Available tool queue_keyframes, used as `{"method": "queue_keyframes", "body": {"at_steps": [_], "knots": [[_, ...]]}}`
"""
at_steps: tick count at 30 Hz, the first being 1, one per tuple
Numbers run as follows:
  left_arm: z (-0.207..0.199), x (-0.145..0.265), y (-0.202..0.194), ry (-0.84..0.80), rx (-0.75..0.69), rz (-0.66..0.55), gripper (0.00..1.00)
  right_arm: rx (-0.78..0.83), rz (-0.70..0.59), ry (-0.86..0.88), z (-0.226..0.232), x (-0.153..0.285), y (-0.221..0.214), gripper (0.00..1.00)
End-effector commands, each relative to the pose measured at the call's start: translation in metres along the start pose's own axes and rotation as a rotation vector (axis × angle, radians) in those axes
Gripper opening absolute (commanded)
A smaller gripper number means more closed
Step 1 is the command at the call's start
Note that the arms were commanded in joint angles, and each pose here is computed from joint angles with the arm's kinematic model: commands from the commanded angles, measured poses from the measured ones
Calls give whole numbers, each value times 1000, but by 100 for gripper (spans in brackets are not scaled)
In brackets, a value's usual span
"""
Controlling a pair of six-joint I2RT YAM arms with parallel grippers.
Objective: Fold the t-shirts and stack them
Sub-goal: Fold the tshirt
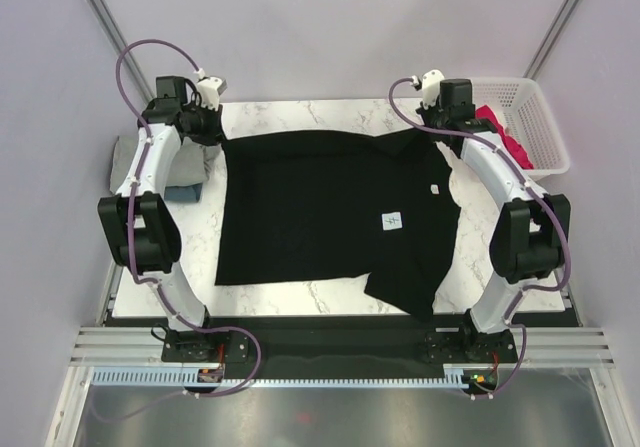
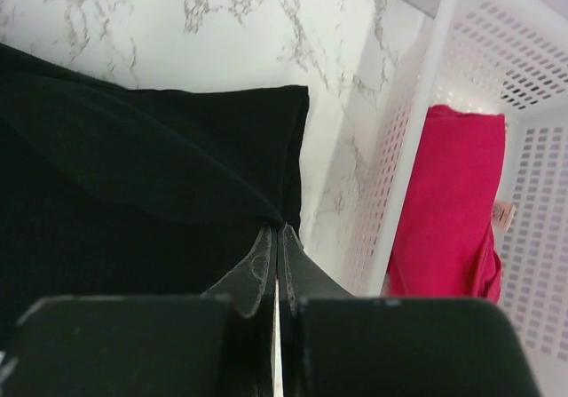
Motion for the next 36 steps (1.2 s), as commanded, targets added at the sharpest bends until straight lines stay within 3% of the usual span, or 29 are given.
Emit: {"method": "queue_keyframes", "body": {"at_steps": [1, 17, 29, 31, 32, 34, 36], "knots": [[-5, 23, -1, -5, -65, -34, 2, -32, -25, 26, 4, 30, 2, 0], [-27, 23, -52, -48, -32, 68, 2, -78, 40, 103, 20, 79, -41, 0], [-34, 0, -90, -103, 24, 179, 2, -83, 143, 207, 43, 72, -80, 0], [-35, -4, -95, -112, 32, 195, 2, -78, 180, 230, 46, 72, -89, 4], [-35, -5, -97, -115, 36, 201, 2, -77, 190, 230, 46, 73, -90, 18], [-36, -5, -100, -117, 41, 207, 2, -65, 180, 220, 44, 76, -87, 33], [-40, 1, -101, -114, 37, 201, 2, -56, 153, 202, 40, 79, -78, 39]]}}
Point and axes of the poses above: each gripper's point midway between its finger pads, its own x axis back along the fingers, its own z axis along the line the jaws close on, y = z × x, the point moved 8 cm from there along x, back along the fingers, and after that the axes turned 7 degrees about -x, right-handed, at the moved point
